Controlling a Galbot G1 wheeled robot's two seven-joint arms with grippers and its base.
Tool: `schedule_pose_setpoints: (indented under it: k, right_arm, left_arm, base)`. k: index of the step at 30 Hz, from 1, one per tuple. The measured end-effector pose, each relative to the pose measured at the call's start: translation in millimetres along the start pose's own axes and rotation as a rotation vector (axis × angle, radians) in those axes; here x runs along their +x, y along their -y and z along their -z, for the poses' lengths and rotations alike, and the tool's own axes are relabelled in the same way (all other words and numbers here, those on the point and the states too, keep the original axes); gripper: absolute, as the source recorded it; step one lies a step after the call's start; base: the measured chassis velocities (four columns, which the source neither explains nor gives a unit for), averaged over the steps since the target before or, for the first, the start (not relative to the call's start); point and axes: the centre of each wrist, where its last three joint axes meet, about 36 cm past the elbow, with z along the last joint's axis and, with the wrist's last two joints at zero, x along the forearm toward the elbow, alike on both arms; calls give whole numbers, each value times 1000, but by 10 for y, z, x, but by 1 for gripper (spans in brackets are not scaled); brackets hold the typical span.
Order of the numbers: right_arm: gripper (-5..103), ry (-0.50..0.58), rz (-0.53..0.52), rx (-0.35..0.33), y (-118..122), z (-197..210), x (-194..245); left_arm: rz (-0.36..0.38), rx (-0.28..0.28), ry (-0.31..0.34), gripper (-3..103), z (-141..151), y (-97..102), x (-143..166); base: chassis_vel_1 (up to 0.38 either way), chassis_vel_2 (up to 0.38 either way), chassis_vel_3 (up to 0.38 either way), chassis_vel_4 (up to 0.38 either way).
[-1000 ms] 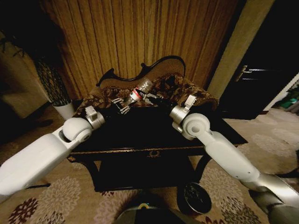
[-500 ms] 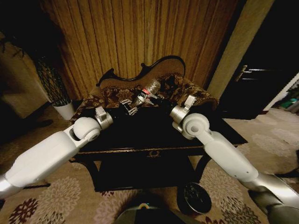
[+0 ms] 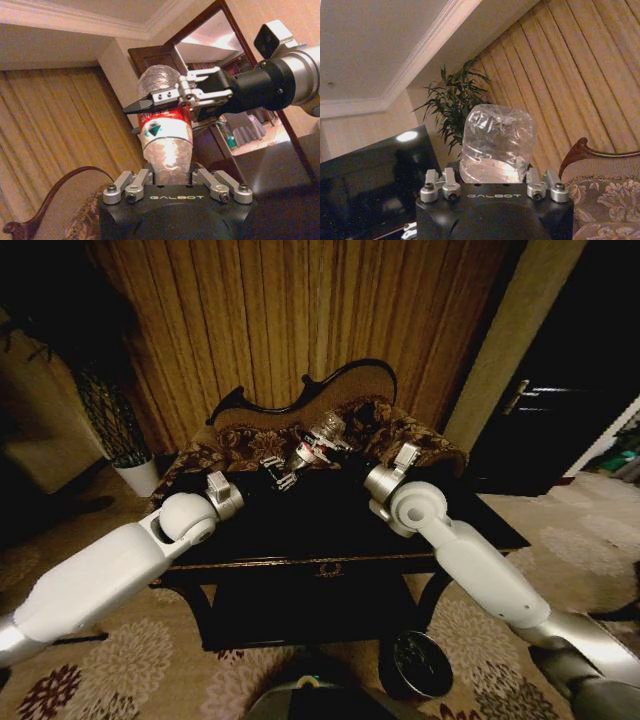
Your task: Move to the front of the table and place the trash on the table into the trash bin.
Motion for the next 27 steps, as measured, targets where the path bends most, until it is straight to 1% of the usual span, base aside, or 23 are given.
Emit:
schedule_pose_setpoints:
  k: [1, 2, 4, 7, 8, 9, 11, 12, 14, 15, 16, 17, 20, 21, 23, 24, 25, 26, 27]
  right_arm:
    - [57, 0, 0, 0, 0, 0, 0]
    - [51, 0, -1, 1, 1, 0, 2]
    - [51, -1, -1, 1, 3, -3, 4]
    - [41, -4, -3, 4, 2, -14, 19]
    - [41, -4, -3, 4, 2, -14, 19]
    - [38, -5, -2, 5, -2, -13, 23]
    - [33, -4, 1, 6, -10, -8, 29]
    - [33, -4, 1, 6, -10, -8, 29]
    - [29, -4, 6, 6, -21, -7, 33]
    - [27, -4, 6, 5, -22, -9, 35]
    - [27, -4, 6, 5, -22, -9, 36]
    - [27, -4, 6, 5, -22, -9, 36]
    - [25, -3, 5, 4, -22, -17, 42]
    - [25, -3, 5, 4, -22, -17, 42]
    - [25, -3, 5, 3, -21, -18, 43]
    - [25, -3, 5, 4, -20, -18, 43]
    - [25, -3, 4, 5, -18, -16, 46]
    - [25, -3, 4, 5, -18, -16, 46]
    - [25, -3, 4, 5, -16, -15, 48]
  left_arm:
    - [0, 0, 0, 29, -1, 0, 1]
    - [-2, 0, -2, 29, -4, -1, 4]
    - [-5, -1, -2, 29, -6, -3, 7]
    - [-11, -3, -3, 29, -8, -3, 13]
    - [-11, -3, -3, 29, -8, -3, 13]
    - [-11, -5, -2, 26, -7, -2, 21]
    - [-11, -10, -3, 35, -18, 9, 30]
    - [-11, -10, -3, 35, -18, 9, 30]
    - [-8, -32, 0, 46, -49, 13, 49]
    - [-7, -34, 1, 46, -59, 14, 55]
    - [-6, -35, 1, 51, -67, 16, 59]
    - [-6, -35, 1, 51, -67, 16, 59]
    - [7, -39, 4, 68, -90, 1, 69]
    - [7, -39, 4, 68, -90, 1, 69]
    - [1, -42, 7, 78, -90, -6, 72]
    - [-1, -42, 8, 78, -91, -7, 74]
    - [-7, -43, 9, 84, -95, -9, 82]
    - [-7, -43, 9, 84, -95, -9, 82]
    - [-13, -43, 11, 89, -97, -7, 85]
  base:
    - [0, 0, 0, 0]
    - [0, 0, 0, 0]
    - [0, 0, 0, 0]
    - [0, 0, 0, 0]
    - [0, 0, 0, 0]
    - [0, 0, 0, 0]
    - [0, 0, 0, 0]
    - [0, 0, 0, 0]
    - [0, 0, 0, 0]
    - [0, 0, 0, 0]
    - [0, 0, 0, 0]
    - [0, 0, 0, 0]
    - [0, 0, 0, 0]
    - [0, 0, 0, 0]
    - [0, 0, 0, 0]
    - [0, 0, 0, 0]
    - [0, 0, 0, 0]
    - [0, 0, 0, 0]
    - [0, 0, 0, 0]
